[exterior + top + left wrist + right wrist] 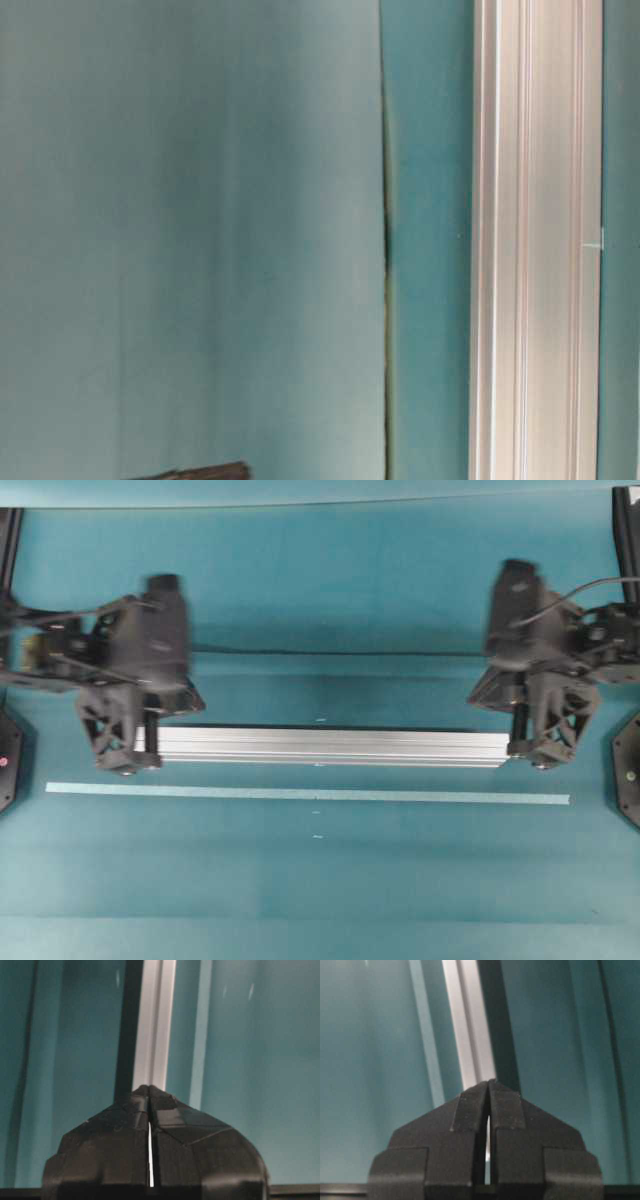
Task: Lift the metal rail with both hands and move it towards you.
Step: 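Move both grippers inward over the two ends of the silver rail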
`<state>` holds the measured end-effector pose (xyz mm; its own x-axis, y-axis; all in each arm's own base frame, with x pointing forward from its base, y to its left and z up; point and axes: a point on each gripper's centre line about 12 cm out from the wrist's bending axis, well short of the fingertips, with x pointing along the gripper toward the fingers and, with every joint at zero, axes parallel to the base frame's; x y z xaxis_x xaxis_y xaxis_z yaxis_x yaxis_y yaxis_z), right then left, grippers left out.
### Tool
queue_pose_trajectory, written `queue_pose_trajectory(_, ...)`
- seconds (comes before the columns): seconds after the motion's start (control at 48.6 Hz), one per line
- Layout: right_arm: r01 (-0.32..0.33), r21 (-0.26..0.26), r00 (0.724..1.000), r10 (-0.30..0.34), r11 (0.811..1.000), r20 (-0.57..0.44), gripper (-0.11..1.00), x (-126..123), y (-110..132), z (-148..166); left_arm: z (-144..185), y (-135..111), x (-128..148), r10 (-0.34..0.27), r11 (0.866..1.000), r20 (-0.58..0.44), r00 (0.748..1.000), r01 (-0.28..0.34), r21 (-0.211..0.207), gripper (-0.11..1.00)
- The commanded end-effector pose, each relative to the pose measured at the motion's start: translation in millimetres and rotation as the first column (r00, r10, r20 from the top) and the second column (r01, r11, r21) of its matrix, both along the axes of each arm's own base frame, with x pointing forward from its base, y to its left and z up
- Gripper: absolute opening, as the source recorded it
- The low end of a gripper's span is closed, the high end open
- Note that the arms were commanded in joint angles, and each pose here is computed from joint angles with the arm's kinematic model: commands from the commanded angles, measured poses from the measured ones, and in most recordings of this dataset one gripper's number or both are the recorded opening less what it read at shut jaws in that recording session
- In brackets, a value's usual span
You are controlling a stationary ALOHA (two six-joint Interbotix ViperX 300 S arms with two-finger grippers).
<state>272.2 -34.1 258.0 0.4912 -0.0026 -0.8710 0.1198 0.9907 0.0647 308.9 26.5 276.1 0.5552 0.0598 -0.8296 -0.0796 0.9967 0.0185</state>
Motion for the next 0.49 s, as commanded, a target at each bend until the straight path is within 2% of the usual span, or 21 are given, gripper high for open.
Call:
queue_pose_trajectory(0.0,-0.040,-0.021,0.999,0.040,0.999,-0.032,0.04,13.6,-2.3,2.5,8.5,3.6,6.8,-0.005,1.000,-0.014,1.000,0.005,0.014,-0.04)
queue_pose_trajectory(0.185,-0.098,-0.025,0.989,0.095,0.995,-0.110,0.04,32.2,-3.8,-7.8,-2.2,4.3,9.0,-0.040,0.999,-0.078,0.996,0.042,0.030,-0.04)
queue_pose_trajectory(0.37,-0.117,0.001,0.972,0.115,0.993,-0.206,0.04,39.2,-2.5,-25.0,-25.5,4.7,5.4,-0.069,0.996,-0.195,0.978,0.077,0.034,-0.04)
queue_pose_trajectory(0.473,-0.123,0.016,0.960,0.123,0.992,-0.253,0.04,39.1,-0.7,-33.1,-34.9,5.2,5.5,-0.085,0.995,-0.225,0.971,0.095,0.037,-0.04)
